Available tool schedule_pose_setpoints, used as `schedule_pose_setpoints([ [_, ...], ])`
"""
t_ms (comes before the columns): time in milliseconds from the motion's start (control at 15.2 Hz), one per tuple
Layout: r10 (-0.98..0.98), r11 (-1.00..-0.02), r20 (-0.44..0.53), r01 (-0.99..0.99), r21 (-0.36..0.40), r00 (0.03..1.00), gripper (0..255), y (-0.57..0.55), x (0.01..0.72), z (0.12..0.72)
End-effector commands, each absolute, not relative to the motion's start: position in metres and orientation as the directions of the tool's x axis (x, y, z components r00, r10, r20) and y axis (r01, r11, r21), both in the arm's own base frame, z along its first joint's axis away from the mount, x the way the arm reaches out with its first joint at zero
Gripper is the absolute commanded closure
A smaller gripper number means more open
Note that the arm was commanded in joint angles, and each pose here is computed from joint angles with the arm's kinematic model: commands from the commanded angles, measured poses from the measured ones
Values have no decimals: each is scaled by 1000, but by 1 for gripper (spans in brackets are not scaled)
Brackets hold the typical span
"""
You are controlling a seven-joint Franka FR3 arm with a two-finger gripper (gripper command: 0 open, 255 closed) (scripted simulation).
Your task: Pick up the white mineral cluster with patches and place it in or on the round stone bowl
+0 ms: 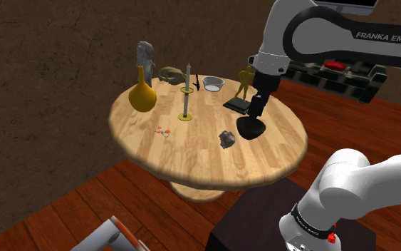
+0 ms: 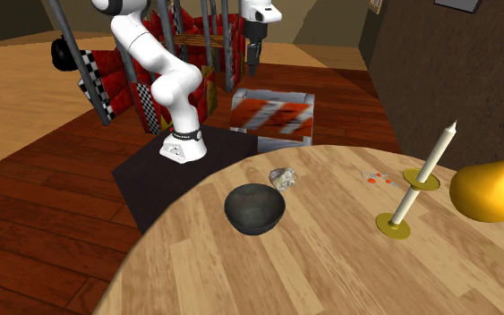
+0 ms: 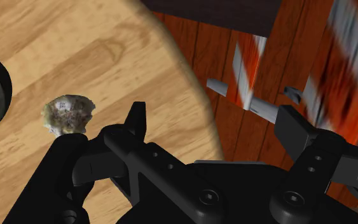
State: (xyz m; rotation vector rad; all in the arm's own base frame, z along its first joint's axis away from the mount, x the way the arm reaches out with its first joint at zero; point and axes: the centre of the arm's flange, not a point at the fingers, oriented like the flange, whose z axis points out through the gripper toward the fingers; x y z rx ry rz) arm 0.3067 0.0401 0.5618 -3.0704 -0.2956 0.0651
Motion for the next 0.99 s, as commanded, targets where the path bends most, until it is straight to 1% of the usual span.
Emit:
schedule_pose_setpoints([
  [0, 192, -980, -37, 189, -60, 981, 0, 40, 307, 562],
  [924, 236, -972, 63, 236, 11, 970, 0, -48, 384, 435],
])
